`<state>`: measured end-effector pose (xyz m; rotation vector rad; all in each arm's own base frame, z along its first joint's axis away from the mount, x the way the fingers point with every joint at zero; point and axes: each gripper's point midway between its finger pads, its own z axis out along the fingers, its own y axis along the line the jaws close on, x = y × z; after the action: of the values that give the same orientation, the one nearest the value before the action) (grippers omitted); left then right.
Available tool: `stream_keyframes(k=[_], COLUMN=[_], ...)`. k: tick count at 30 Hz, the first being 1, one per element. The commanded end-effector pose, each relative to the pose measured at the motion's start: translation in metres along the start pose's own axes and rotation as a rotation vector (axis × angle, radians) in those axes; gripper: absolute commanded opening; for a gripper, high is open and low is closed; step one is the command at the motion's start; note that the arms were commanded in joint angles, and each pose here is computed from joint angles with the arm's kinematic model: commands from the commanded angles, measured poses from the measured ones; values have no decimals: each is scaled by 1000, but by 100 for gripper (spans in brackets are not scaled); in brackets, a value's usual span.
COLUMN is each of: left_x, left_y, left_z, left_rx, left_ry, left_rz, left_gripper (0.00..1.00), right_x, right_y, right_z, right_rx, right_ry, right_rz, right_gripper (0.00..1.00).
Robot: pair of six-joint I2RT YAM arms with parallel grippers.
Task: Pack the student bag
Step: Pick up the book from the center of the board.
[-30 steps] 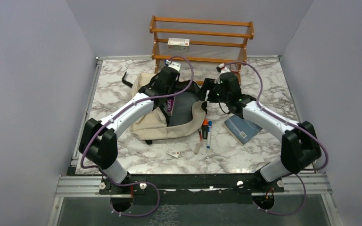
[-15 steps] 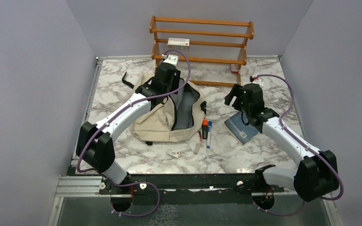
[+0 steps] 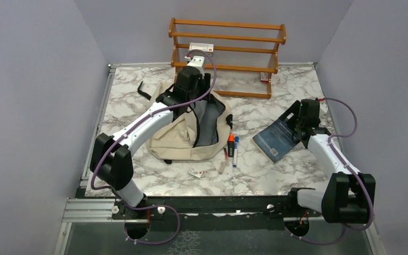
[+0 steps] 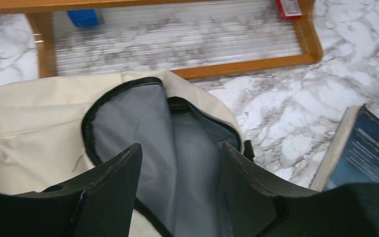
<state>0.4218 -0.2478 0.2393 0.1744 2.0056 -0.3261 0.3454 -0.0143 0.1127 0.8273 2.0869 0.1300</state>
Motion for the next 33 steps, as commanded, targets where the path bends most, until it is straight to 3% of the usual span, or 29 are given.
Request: stream_keyframes(k=[1,10,20,26,33], left_x=[1,36,110,153,183], left_y=[-40,-120,-219,-248,-259], left_z=[12,23,29,28,13], left_rx=[206,496,647,649,630], left_ry=[-3,107,278,373,447], left_rz=[-38,-31,8,0,-3], left_gripper=[64,74,83,87,89], right_x=[9,-7,-29,-47,-43], right_y=[-26,-42,-36,-30,-34], right_z=[-3,28,69,88,109], right_rx=[81,129,140,145,134], right_ry=[11,-67,-128,-154,-82], right_rz=[96,30,65,49,27], right_gripper=[86,86,86,87,87])
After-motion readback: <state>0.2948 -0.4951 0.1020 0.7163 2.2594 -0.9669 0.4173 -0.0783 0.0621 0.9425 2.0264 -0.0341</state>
